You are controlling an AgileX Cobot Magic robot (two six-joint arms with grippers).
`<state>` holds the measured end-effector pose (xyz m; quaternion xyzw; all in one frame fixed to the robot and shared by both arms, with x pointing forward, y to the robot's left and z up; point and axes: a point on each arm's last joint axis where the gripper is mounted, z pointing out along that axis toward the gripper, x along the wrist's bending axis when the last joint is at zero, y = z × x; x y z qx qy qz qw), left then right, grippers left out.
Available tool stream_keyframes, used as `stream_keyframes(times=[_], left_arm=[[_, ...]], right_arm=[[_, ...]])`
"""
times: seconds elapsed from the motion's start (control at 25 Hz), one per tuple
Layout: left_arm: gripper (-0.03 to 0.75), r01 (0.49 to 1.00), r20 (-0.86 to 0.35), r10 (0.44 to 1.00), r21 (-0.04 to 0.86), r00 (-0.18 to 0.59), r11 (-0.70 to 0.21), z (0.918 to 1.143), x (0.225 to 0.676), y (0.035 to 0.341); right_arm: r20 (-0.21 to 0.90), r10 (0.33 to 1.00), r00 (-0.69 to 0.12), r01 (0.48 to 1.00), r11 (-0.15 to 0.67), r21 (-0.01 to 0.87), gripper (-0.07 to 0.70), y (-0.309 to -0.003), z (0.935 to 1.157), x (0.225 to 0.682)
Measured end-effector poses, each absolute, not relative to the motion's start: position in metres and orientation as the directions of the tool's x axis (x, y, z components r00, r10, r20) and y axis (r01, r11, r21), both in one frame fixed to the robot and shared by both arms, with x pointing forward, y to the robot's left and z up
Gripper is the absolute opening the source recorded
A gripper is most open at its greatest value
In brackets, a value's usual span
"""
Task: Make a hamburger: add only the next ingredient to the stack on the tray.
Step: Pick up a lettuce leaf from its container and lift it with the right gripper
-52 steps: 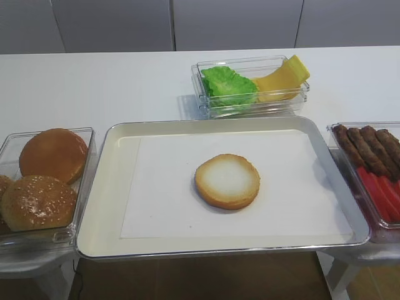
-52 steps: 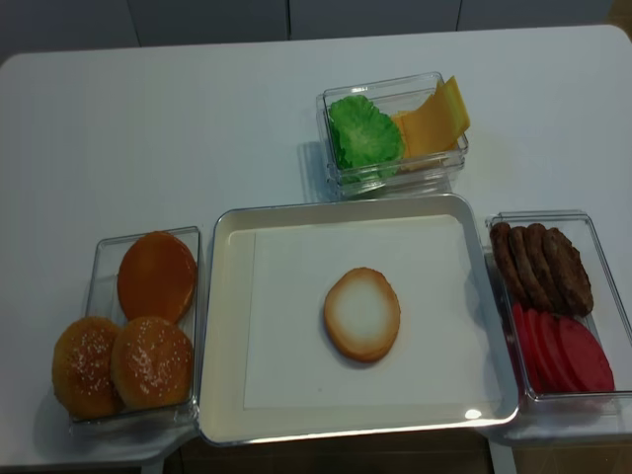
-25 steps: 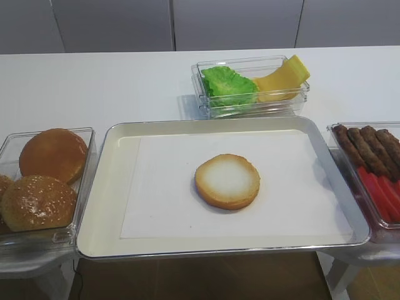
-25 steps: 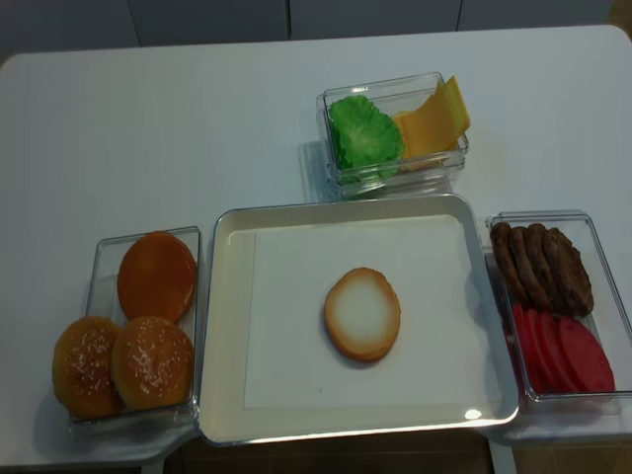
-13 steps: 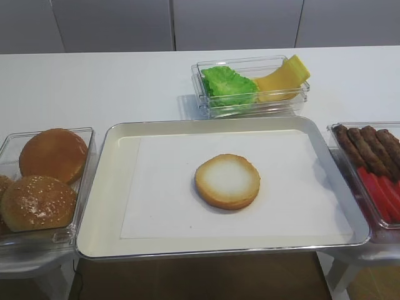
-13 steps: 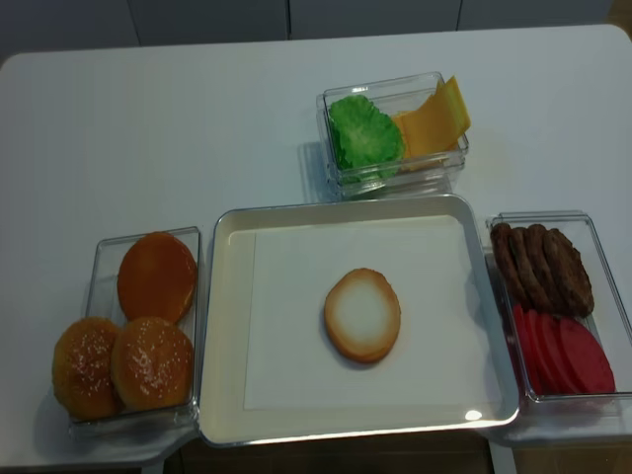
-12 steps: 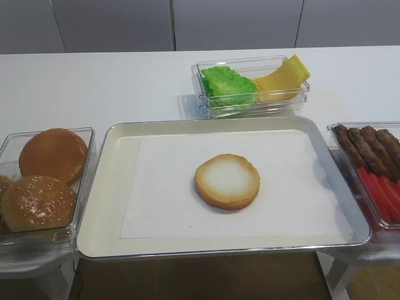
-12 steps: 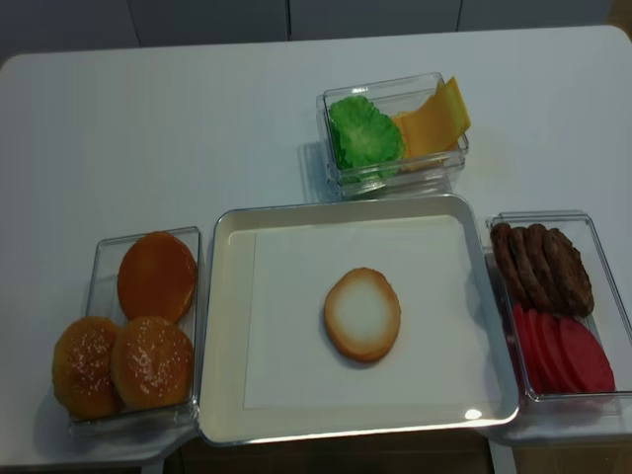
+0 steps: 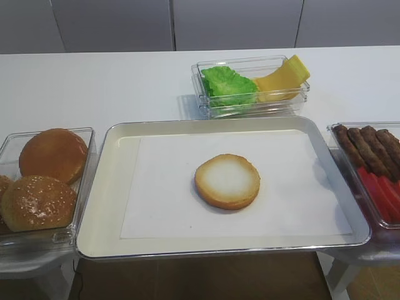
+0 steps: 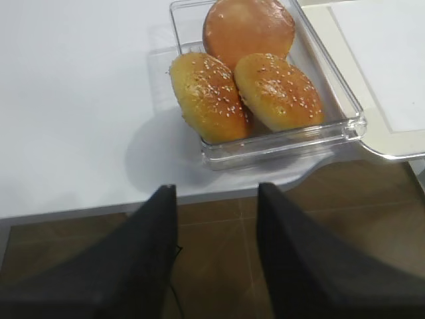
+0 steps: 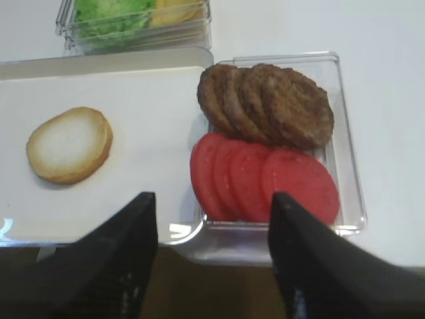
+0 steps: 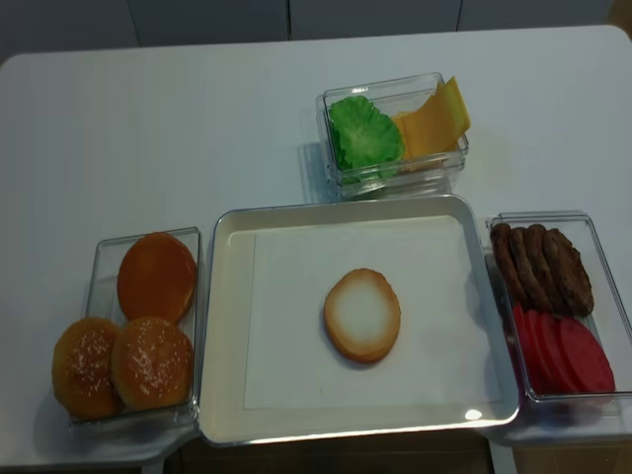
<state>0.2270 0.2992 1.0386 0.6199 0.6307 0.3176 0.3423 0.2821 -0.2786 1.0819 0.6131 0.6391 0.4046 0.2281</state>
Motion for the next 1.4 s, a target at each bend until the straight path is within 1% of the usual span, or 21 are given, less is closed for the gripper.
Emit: stream_keyframes(times=[0.16, 0.24, 0.4, 0.52, 0.6, 0.72, 0.88, 0.92, 1.04, 1.16, 1.4], left_arm=[[0.302, 0.565, -0.038, 0.999, 0.825, 0.003, 0.03, 1.039, 0.227, 0.299], [0.302, 0.565, -0.038, 0.999, 0.825, 0.003, 0.03, 1.039, 0.227, 0.299], [0.302, 0.565, -0.038, 0.999, 0.825, 0.003, 0.03, 1.039, 0.227, 0.299], [0.302, 0.565, -0.038, 0.999, 0.825, 0.003, 0.03, 1.039, 0.227, 0.299], [0.302, 0.565, -0.038, 0.999, 0.825, 0.003, 0.03, 1.039, 0.227, 0.299], [0.302, 0.565, -0.038, 0.999, 0.825, 0.003, 0.03, 1.039, 0.227, 0.299], [0.302, 0.565, -0.038, 0.999, 0.825, 0.003, 0.03, 1.039, 0.227, 0.299], [0.302, 0.565, -0.038, 0.999, 0.825, 0.003, 0.03, 1.039, 0.227, 0.299], [0.302, 0.564, -0.038, 0.999, 0.825, 0.003, 0.03, 1.039, 0.227, 0.299], [0.302, 0.564, -0.038, 0.999, 0.825, 0.003, 0.03, 1.039, 0.227, 0.299], [0.302, 0.564, -0.038, 0.999, 0.825, 0.003, 0.03, 1.039, 0.227, 0.299]], right_arm=[[0.214, 0.969, -0.125, 0.594, -0.1, 0.798, 0.405, -0.278, 1.097, 0.312], [0.216, 0.968, -0.131, 0.589, -0.099, 0.802, 0.405, -0.276, 1.106, 0.328], [0.214, 0.964, -0.159, 0.612, -0.074, 0.787, 0.405, -0.27, 1.119, 0.36], [0.223, 0.957, -0.186, 0.638, -0.054, 0.768, 0.405, -0.262, 1.129, 0.392], [0.217, 0.951, -0.218, 0.648, -0.025, 0.761, 0.405, -0.256, 1.135, 0.413], [0.216, 0.942, -0.258, 0.677, 0.017, 0.736, 0.405, -0.244, 1.137, 0.45], [0.233, 0.918, -0.322, 0.678, 0.052, 0.733, 0.405, -0.228, 1.142, 0.497], [0.247, 0.91, -0.332, 0.686, 0.053, 0.726, 0.405, -0.224, 1.139, 0.509], [0.279, 0.887, -0.368, 0.685, 0.056, 0.726, 0.405, -0.213, 1.137, 0.543], [0.301, 0.866, -0.398, 0.687, 0.064, 0.724, 0.405, -0.204, 1.128, 0.574], [0.318, 0.86, -0.4, 0.712, 0.073, 0.699, 0.405, -0.193, 1.1, 0.631]])
